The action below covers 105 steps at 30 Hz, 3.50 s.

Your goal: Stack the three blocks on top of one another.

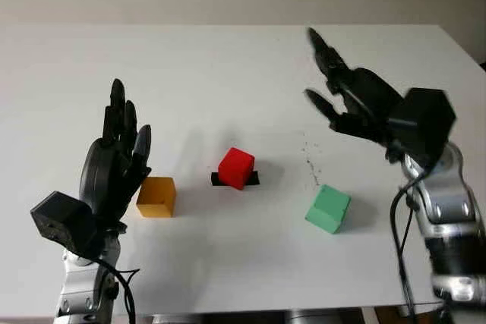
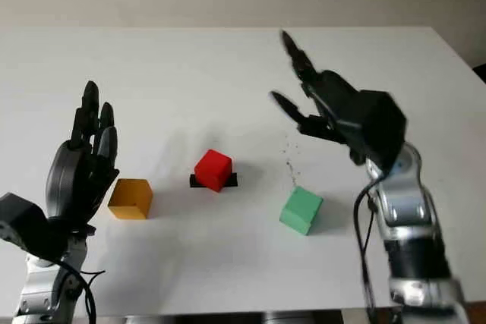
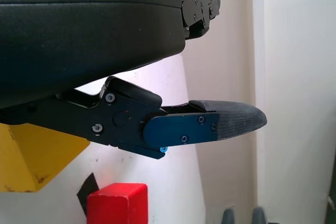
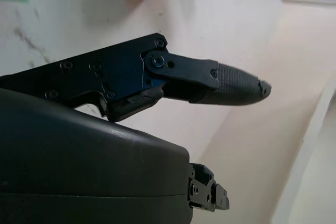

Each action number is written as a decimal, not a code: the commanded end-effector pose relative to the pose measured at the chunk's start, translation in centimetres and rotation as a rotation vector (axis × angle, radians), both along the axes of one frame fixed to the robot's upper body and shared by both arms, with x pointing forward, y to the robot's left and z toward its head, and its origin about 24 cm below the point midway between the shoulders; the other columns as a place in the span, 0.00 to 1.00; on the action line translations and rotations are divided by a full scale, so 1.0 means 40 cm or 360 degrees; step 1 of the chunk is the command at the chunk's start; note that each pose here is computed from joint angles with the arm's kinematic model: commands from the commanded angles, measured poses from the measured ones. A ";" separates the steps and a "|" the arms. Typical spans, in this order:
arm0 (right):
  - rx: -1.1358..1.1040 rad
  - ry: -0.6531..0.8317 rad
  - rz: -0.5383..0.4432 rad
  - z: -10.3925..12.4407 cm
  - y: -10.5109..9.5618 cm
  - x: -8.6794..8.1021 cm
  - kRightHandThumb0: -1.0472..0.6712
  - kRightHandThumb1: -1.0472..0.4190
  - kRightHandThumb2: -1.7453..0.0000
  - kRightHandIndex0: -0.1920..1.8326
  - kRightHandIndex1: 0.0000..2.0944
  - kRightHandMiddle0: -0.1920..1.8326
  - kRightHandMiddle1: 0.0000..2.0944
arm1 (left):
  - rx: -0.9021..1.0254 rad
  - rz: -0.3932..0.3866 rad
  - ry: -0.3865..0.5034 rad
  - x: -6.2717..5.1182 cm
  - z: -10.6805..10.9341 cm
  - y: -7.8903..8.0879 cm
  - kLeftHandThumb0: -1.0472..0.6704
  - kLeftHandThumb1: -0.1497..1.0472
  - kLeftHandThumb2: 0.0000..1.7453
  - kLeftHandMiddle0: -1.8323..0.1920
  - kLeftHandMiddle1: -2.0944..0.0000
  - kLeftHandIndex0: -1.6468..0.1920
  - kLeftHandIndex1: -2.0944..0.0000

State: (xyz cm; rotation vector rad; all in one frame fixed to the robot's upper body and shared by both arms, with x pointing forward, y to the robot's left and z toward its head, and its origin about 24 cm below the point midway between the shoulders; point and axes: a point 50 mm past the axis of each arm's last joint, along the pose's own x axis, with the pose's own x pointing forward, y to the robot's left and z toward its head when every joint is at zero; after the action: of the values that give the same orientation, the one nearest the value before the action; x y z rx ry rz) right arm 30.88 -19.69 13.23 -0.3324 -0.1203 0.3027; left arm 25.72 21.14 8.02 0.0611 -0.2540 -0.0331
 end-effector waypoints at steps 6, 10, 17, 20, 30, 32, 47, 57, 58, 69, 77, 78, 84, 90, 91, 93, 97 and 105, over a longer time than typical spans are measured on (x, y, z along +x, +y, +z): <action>0.0317 0.0032 -0.0155 -0.037 -0.002 -0.036 0.20 0.00 0.57 0.00 0.00 0.00 0.00 | 0.0031 -0.0017 -0.0043 0.008 0.023 0.005 0.16 1.00 0.27 1.00 0.98 0.99 0.97; 0.0455 0.0048 -0.0195 -0.056 0.000 -0.048 0.18 0.00 0.56 0.00 0.00 0.00 0.00 | 0.0033 -0.0020 -0.0040 0.008 0.025 0.004 0.15 1.00 0.27 1.00 0.98 1.00 0.98; 0.0457 0.0071 -0.0201 -0.067 0.010 -0.055 0.18 0.00 0.56 0.00 0.00 0.00 0.00 | 0.0058 -0.0023 -0.0045 0.008 0.027 0.011 0.15 1.00 0.26 1.00 0.98 0.99 0.98; 0.0453 0.0068 -0.0192 -0.064 0.013 -0.052 0.18 0.00 0.55 0.00 0.00 0.00 0.00 | 0.0067 -0.0021 -0.0036 0.007 0.029 0.014 0.15 1.00 0.26 1.00 0.98 0.99 0.97; 0.0432 0.0062 -0.0209 -0.064 0.005 -0.049 0.19 0.00 0.56 0.00 0.00 0.00 0.00 | 0.0634 0.0178 -0.0155 -0.004 0.132 0.076 0.18 1.00 0.16 0.78 0.96 0.82 0.94; 0.0418 0.0062 -0.0223 -0.064 0.002 -0.050 0.18 0.00 0.56 0.00 0.00 0.00 0.00 | 0.0815 0.0160 -0.0177 -0.011 0.168 0.099 0.19 1.00 0.11 0.76 0.97 0.77 0.94; 0.0442 0.0067 -0.0229 -0.065 -0.004 -0.056 0.20 0.00 0.57 0.00 0.00 0.00 0.00 | 0.1898 -0.0043 0.0099 -0.069 0.336 0.136 0.11 0.94 0.03 0.86 0.99 0.67 0.96; 0.0437 0.0064 -0.0241 -0.064 -0.004 -0.058 0.19 0.00 0.58 0.00 0.00 0.00 0.00 | 0.2090 -0.0169 0.0142 -0.063 0.280 0.108 0.10 0.92 0.03 0.90 0.98 0.69 0.97; 0.0436 0.0064 -0.0242 -0.064 -0.004 -0.058 0.19 0.00 0.58 0.00 0.00 0.00 0.00 | 0.2103 -0.0176 0.0132 -0.063 0.275 0.107 0.10 0.92 0.03 0.90 0.98 0.69 0.97; 0.0450 0.0061 -0.0244 -0.062 -0.004 -0.058 0.20 0.00 0.58 0.00 0.00 0.00 0.00 | 0.2206 -0.0336 0.0213 -0.062 0.239 0.090 0.11 0.89 0.03 0.92 0.98 0.70 0.98; 0.0439 0.0067 -0.0240 -0.062 -0.007 -0.057 0.19 0.00 0.58 0.00 0.00 0.00 0.00 | 0.2387 -0.0300 0.0297 -0.064 0.226 0.081 0.11 0.89 0.03 0.94 0.98 0.72 0.98; 0.0442 0.0068 -0.0241 -0.062 -0.006 -0.057 0.20 0.00 0.58 0.00 0.00 0.00 0.00 | 0.2413 -0.0281 0.0291 -0.064 0.223 0.079 0.12 0.88 0.02 0.93 0.97 0.72 0.98; 0.0440 0.0064 -0.0239 -0.063 -0.007 -0.056 0.20 0.00 0.58 0.00 0.00 0.00 0.00 | 0.2481 -0.0224 0.0274 -0.063 0.207 0.070 0.12 0.88 0.03 0.91 0.97 0.68 0.96; 0.0442 0.0066 -0.0245 -0.062 -0.007 -0.057 0.20 0.00 0.58 0.00 0.00 0.00 0.00 | 0.2504 -0.0181 0.0207 -0.060 0.195 0.064 0.13 0.90 0.04 0.87 0.96 0.62 0.93; 0.0446 0.0065 -0.0246 -0.062 -0.007 -0.057 0.20 0.00 0.58 0.00 0.00 0.00 0.00 | 0.2496 -0.0183 0.0194 -0.060 0.193 0.064 0.13 0.91 0.04 0.87 0.96 0.61 0.92; 0.0449 0.0064 -0.0247 -0.061 -0.007 -0.058 0.20 0.00 0.58 0.00 0.00 0.00 0.00 | 0.2480 -0.0189 0.0181 -0.059 0.190 0.064 0.14 0.91 0.03 0.85 0.97 0.69 0.74; 0.0441 0.0068 -0.0248 -0.061 -0.008 -0.058 0.21 0.00 0.58 0.00 0.00 0.00 0.00 | 0.2464 -0.0206 0.0179 -0.058 0.185 0.064 0.14 0.92 0.03 0.84 0.97 0.78 0.58; 0.0456 0.0062 -0.0254 -0.061 -0.011 -0.057 0.21 0.00 0.59 0.00 0.00 0.00 0.00 | 0.2456 -0.0218 0.0211 -0.057 0.182 0.065 0.14 0.92 0.03 0.83 0.97 0.79 0.57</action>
State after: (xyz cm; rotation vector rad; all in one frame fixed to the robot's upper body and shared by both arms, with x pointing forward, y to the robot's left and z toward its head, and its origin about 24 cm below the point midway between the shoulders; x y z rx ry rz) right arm 28.68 -19.79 10.35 -0.0489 -0.0791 0.1407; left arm 23.48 23.72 15.65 1.5769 -0.0606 -0.3542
